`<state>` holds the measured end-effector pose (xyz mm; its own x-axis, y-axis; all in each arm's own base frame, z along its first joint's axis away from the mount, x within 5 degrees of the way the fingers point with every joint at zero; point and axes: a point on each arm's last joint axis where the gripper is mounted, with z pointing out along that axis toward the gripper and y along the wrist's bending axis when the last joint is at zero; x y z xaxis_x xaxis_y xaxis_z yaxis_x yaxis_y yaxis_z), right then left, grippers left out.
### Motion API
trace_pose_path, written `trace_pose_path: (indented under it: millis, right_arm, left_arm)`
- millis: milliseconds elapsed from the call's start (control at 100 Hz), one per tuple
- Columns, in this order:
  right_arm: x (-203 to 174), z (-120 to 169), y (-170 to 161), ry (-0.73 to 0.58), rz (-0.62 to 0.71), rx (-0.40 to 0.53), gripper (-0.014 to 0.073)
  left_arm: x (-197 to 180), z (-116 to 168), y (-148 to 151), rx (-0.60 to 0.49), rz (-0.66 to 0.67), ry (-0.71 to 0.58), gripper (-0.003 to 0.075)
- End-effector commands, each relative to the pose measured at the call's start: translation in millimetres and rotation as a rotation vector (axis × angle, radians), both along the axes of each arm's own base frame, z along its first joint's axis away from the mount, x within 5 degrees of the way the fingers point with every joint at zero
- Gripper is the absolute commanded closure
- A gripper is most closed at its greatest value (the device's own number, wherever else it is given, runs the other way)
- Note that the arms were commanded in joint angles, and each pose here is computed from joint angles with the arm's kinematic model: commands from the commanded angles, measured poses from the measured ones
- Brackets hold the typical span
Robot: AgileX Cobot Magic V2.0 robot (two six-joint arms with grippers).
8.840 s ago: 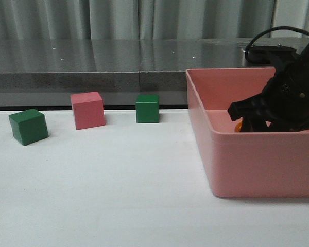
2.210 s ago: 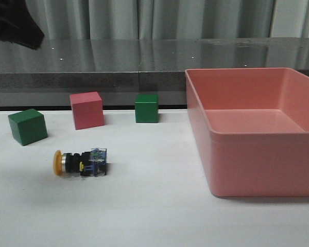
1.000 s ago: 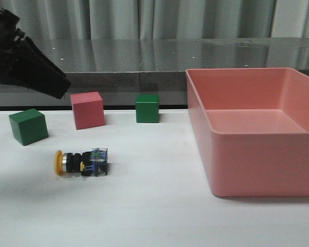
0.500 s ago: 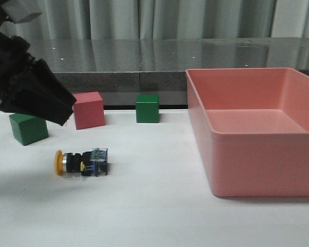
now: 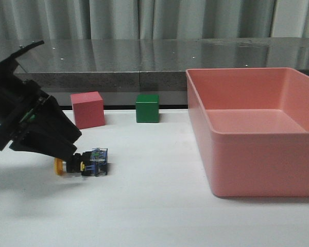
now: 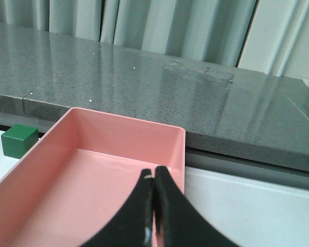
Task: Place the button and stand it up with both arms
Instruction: 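Move the left gripper down toward the lying button, then grasp the button's yellow cap end with the left gripper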
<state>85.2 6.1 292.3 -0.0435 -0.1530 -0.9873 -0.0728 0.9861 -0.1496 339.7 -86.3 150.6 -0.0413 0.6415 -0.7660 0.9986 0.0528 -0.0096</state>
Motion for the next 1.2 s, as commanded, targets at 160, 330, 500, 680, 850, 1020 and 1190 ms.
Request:
trace_pose_path:
  millis: [160, 330, 500, 680, 850, 1020, 1190]
  right_arm:
    - [0, 12, -2, -0.065, -0.024, 0.014, 0.0657]
    - [0, 12, -2, -0.061, -0.022, 0.014, 0.0657]
    - [0, 12, -2, -0.061, -0.022, 0.014, 0.0657]
    - [0, 12, -2, -0.061, -0.022, 0.014, 0.0657]
    - [0, 12, -2, -0.061, -0.022, 0.014, 0.0657]
    - [0, 12, -2, -0.061, -0.022, 0.014, 0.0657]
    - [0, 12, -2, -0.061, -0.022, 0.014, 0.0657]
  left_arm:
    - [6, 4, -5, -0.060, 0.007, 0.002, 0.0333]
    - [7, -6, -4, -0.051, 0.000, 0.012, 0.0333]
    - [10, -12, 2, -0.043, 0.025, 0.023, 0.0333]
    - [10, -24, 2, -0.039, 0.028, 0.055, 0.0335]
    - [9, -28, 2, -0.046, 0.016, 0.076, 0.0480]
    - [4, -20, 4, -0.105, -0.028, 0.111, 0.0738]
    - [-4, 21, 6, -0.173, -0.090, 0.063, 0.0740]
